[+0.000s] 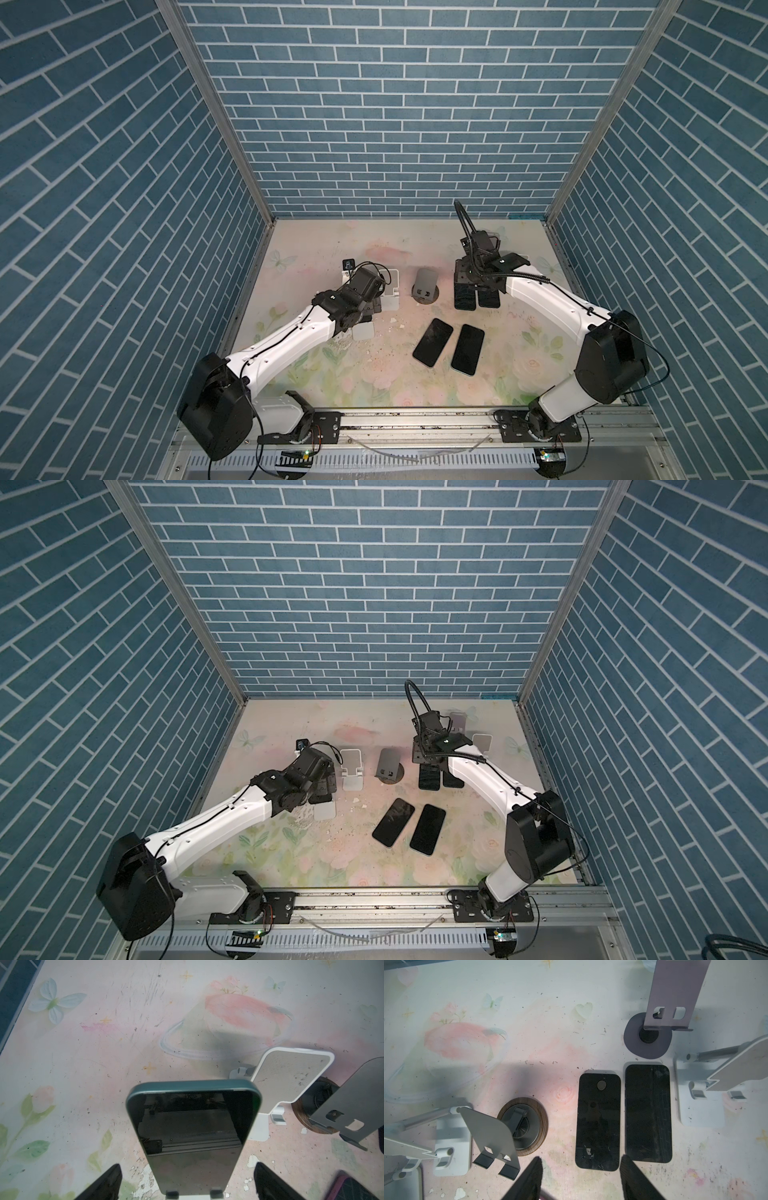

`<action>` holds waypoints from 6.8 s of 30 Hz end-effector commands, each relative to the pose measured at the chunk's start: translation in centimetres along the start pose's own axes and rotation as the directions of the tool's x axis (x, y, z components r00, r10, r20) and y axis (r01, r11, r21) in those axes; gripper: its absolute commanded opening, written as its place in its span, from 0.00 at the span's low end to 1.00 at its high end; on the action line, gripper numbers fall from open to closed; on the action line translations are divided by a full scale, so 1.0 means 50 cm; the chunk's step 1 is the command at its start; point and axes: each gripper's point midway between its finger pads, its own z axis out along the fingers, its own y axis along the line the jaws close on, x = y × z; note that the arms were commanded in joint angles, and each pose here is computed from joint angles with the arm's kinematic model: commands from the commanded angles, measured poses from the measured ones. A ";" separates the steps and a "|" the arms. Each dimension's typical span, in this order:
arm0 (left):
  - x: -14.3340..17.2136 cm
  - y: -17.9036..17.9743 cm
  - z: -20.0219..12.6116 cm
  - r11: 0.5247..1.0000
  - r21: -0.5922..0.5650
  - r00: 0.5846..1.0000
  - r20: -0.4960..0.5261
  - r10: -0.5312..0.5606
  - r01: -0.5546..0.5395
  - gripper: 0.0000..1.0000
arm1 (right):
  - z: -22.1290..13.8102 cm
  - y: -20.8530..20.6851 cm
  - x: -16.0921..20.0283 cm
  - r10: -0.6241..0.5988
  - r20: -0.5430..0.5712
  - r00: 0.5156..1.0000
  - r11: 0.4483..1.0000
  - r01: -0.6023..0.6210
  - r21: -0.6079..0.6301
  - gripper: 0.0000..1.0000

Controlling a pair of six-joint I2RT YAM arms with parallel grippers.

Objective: Remove the phone from the phone stand
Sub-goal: Remove the phone from the phone stand, then place the phone at the center of the table.

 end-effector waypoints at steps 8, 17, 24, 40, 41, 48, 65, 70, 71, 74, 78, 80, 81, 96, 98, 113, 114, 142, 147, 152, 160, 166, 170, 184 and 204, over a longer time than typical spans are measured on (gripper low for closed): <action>0.006 -0.002 0.037 1.000 0.006 1.000 -0.009 0.022 -0.022 0.97 | 0.011 -0.001 -0.001 -0.003 -0.019 1.000 1.000 0.003 0.007 0.61; 0.012 0.005 0.051 1.000 -0.002 1.000 -0.008 0.023 -0.023 0.94 | 0.016 0.008 -0.006 -0.003 -0.030 1.000 1.000 0.003 -0.003 0.62; 0.015 0.010 0.056 1.000 -0.008 1.000 -0.002 0.019 -0.019 0.86 | 0.017 0.015 -0.009 -0.001 -0.035 0.999 1.000 0.000 -0.015 0.62; 0.012 0.014 0.053 1.000 -0.013 1.000 0.008 0.018 -0.018 0.58 | 0.019 0.014 -0.002 0.005 -0.045 0.999 1.000 -0.006 -0.014 0.62; 0.010 0.015 0.051 1.000 -0.013 1.000 0.011 0.018 -0.018 0.56 | 0.021 0.013 0.000 0.005 -0.047 0.999 1.000 -0.005 -0.013 0.62; -0.006 0.017 0.028 1.000 0.000 0.999 0.035 0.025 -0.025 0.52 | 0.019 0.011 0.003 0.013 -0.044 0.999 1.000 -0.013 -0.016 0.62; -0.053 0.006 -0.043 0.996 0.081 0.995 0.096 0.029 -0.037 0.52 | 0.012 0.000 0.010 0.027 -0.033 0.999 1.000 -0.027 -0.008 0.62; -0.062 -0.009 -0.056 0.992 0.112 0.994 0.104 0.039 -0.051 0.51 | 0.008 -0.008 0.008 0.018 -0.019 1.000 1.000 -0.018 0.010 0.62; -0.065 -0.014 -0.058 0.991 0.121 0.993 0.106 0.041 -0.054 0.51 | 0.008 -0.010 0.009 0.018 -0.019 1.000 1.000 -0.017 0.015 0.62; -0.071 -0.033 -0.066 0.987 0.141 0.992 0.111 0.065 -0.080 0.51 | 0.005 -0.015 0.008 0.015 -0.013 1.000 1.000 -0.015 0.022 0.62; -0.075 -0.066 -0.076 0.978 0.161 0.986 0.119 0.118 -0.136 0.51 | 0.004 -0.027 0.009 0.018 -0.009 1.000 0.999 -0.017 0.036 0.62; -0.077 -0.082 -0.080 0.973 0.162 0.981 0.130 0.147 -0.167 0.51 | 0.002 -0.033 0.009 0.021 -0.006 1.000 0.999 -0.021 0.042 0.62; -0.078 -0.090 -0.082 0.970 0.160 0.977 0.138 0.164 -0.185 0.51 | 0.001 -0.036 0.009 0.022 -0.005 1.000 0.999 -0.022 0.046 0.62; -0.039 -0.216 -0.070 0.911 0.200 0.932 0.125 0.341 -0.360 0.51 | 0.002 -0.062 0.016 0.032 -0.006 0.999 0.997 -0.032 0.071 0.63; -0.027 -0.229 -0.062 0.905 0.206 0.928 0.107 0.358 -0.372 0.51 | 0.001 -0.065 0.017 0.032 -0.007 0.999 0.997 -0.031 0.072 0.63; 0.068 -0.237 0.009 0.887 0.192 0.895 -0.076 0.439 -0.419 0.51 | 0.008 -0.070 0.019 0.040 -0.021 0.999 0.997 -0.038 0.071 0.63; 0.074 -0.236 0.011 0.886 0.191 0.892 -0.084 0.443 -0.422 0.51 | 0.009 -0.069 0.018 0.039 -0.022 0.999 0.997 -0.038 0.069 0.63; 0.204 -0.247 0.058 0.800 0.282 0.759 -0.263 0.596 -0.530 0.51 | 0.013 -0.070 0.025 0.054 -0.031 0.998 0.997 -0.052 0.061 0.63; 0.221 -0.251 0.063 0.791 0.306 0.741 -0.286 0.607 -0.530 0.51 | 0.014 -0.072 0.028 0.057 -0.034 0.998 0.997 -0.054 0.062 0.63; 0.226 -0.255 0.069 0.788 0.313 0.738 -0.287 0.611 -0.530 0.51 | 0.013 -0.073 0.029 0.063 -0.031 0.998 0.996 -0.061 0.061 0.63; 0.231 -0.272 0.076 0.780 0.341 0.738 -0.275 0.616 -0.524 0.51 | 0.015 -0.077 0.039 0.069 -0.036 0.997 0.996 -0.066 0.066 0.63; 0.239 -0.281 0.084 0.767 0.362 0.726 -0.273 0.631 -0.531 0.52 | 0.013 -0.079 0.039 0.068 -0.032 0.997 0.995 -0.066 0.068 0.63; 0.248 -0.281 0.089 0.764 0.366 0.717 -0.286 0.636 -0.532 0.52 | 0.011 -0.082 0.041 0.069 -0.030 0.997 0.995 -0.067 0.071 0.63; 0.259 -0.269 0.102 0.763 0.338 0.691 -0.327 0.644 -0.551 0.53 | 0.016 -0.081 0.043 0.074 -0.035 0.997 0.995 -0.071 0.068 0.63; 0.276 -0.252 0.116 0.760 0.302 0.650 -0.396 0.649 -0.575 0.58 | 0.018 -0.075 0.037 0.070 -0.035 0.997 0.996 -0.069 0.054 0.63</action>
